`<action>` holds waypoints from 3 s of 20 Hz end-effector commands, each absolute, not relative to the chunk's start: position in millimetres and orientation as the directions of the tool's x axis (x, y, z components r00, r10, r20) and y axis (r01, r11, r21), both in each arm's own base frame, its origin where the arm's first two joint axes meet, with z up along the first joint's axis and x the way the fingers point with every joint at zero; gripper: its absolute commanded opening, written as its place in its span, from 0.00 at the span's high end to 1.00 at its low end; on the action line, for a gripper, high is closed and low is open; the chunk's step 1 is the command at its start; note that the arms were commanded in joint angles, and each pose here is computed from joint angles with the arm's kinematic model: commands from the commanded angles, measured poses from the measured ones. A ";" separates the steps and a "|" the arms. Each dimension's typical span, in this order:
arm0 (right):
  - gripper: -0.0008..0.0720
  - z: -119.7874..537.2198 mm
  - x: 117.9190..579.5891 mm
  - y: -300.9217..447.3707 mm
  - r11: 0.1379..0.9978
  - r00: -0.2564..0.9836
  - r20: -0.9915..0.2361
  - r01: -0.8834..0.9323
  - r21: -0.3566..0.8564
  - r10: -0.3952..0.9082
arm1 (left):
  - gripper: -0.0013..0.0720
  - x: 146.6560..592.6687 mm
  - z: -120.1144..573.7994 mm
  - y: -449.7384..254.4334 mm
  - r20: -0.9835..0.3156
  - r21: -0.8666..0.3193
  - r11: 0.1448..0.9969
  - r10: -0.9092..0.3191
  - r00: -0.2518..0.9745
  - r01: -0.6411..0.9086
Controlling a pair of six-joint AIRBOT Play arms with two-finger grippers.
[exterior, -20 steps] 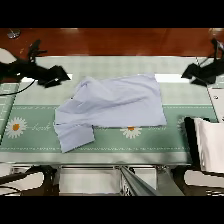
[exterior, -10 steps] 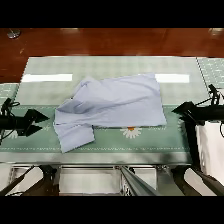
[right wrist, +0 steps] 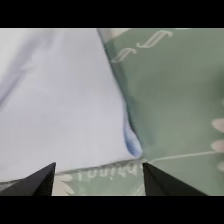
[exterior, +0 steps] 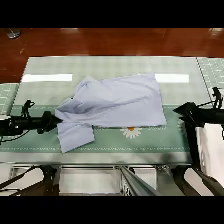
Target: Fold the shirts.
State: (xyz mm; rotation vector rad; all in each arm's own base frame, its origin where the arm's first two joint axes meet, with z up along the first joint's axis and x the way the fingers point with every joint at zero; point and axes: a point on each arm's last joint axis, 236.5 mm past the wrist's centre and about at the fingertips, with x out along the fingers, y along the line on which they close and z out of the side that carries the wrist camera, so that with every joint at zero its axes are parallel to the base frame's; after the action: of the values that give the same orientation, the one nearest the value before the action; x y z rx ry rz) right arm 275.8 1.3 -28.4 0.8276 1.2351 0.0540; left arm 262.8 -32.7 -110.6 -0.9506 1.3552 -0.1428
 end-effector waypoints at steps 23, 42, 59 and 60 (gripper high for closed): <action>0.97 234.0 448.8 75.7 0.876 0.664 -0.608 -0.155 0.457 0.435 | 0.96 407.4 268.0 -52.0 -0.178 -0.712 0.600 -0.657 0.733 0.365; 0.97 429.2 169.5 24.7 0.996 0.953 -0.292 -0.070 0.055 0.083 | 0.96 175.1 422.5 -2.6 -0.340 0.105 0.991 -0.037 0.940 0.078; 0.97 49.5 528.2 39.5 0.912 0.603 -0.731 0.013 0.409 0.319 | 0.96 522.3 50.8 -45.4 -0.793 -0.180 0.969 -0.040 0.608 -0.172; 0.97 42.5 544.0 39.5 0.908 0.592 -0.737 0.022 0.419 0.326 | 0.96 530.8 41.8 -46.8 -0.800 -0.220 0.956 -0.065 0.596 -0.191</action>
State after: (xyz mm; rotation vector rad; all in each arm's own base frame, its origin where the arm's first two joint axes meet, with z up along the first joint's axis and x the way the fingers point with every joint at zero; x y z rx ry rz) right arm 490.0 41.4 82.0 0.3553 0.9091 0.1939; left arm 491.7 -41.1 83.1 -0.1339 0.9229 0.0471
